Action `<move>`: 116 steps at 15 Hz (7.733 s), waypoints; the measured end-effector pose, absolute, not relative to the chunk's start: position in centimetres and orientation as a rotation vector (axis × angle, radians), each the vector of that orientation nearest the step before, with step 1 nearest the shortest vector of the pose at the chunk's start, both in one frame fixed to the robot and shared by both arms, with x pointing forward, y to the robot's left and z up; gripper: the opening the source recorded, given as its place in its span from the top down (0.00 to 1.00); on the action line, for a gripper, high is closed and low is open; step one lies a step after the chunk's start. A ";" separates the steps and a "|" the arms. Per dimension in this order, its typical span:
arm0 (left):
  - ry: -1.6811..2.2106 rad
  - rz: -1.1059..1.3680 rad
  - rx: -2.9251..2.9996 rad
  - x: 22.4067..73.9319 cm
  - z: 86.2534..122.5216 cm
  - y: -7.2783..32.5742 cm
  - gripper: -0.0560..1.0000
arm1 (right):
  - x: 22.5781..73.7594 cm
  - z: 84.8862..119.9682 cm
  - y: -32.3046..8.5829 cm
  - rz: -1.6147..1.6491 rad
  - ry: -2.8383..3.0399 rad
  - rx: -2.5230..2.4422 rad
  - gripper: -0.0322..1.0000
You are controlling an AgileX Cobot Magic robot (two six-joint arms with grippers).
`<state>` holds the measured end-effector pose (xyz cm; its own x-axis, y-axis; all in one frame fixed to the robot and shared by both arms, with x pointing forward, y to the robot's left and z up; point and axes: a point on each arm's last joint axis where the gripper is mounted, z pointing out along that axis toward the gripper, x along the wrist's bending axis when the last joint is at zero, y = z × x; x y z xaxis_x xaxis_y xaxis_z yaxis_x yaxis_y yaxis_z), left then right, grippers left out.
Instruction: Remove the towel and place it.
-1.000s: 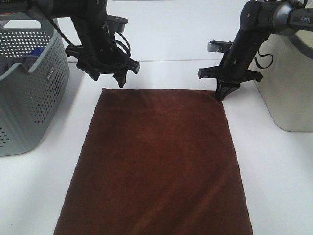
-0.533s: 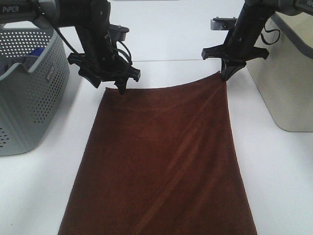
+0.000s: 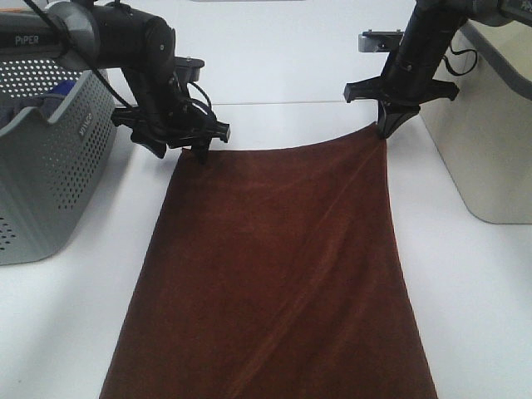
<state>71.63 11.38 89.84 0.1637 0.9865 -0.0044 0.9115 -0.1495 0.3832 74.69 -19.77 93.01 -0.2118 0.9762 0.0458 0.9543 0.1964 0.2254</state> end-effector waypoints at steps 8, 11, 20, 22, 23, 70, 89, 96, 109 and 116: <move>1.807 0.369 2.102 72.9 87.3 11.3 0.37 | 74.7 93.0 -19.8 0.310 2.346 1.902 0.97; 1.814 0.367 2.092 73.5 87.1 11.3 0.43 | 74.7 93.0 -19.8 0.308 2.347 1.903 0.97; 1.736 0.435 2.152 74.4 87.5 11.1 0.95 | 74.8 93.0 -19.8 0.320 2.340 1.898 0.97; 1.703 0.476 2.125 75.1 89.0 11.0 0.95 | 75.1 93.1 -19.7 0.359 2.316 1.879 0.97; 1.680 0.503 2.105 75.5 89.8 10.9 0.95 | 75.3 93.4 -19.7 0.386 2.299 1.866 0.97; 1.582 0.817 1.842 73.3 108.5 14.7 0.31 | 73.3 109.6 -19.4 0.897 2.028 1.669 0.36; 1.766 0.715 2.004 48.7 118.6 23.7 0.32 | 49.4 115.4 -24.0 0.645 2.208 1.819 0.36; 1.799 0.521 1.996 36.0 110.7 27.1 0.32 | 36.2 109.6 -26.5 0.604 2.233 1.841 0.36; 1.378 0.567 2.009 28.2 104.6 28.4 0.32 | 26.5 105.3 -28.5 0.941 1.975 1.544 0.36; 1.368 0.560 2.013 28.2 104.6 28.4 0.32 | 26.8 105.0 -28.5 0.923 1.986 1.502 0.36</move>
<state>28.15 28.35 104.62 0.3699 0.9291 -0.0034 0.6597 -0.2600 0.7052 26.78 -28.50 104.95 -0.2812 0.9594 0.0209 0.6346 0.1696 0.7540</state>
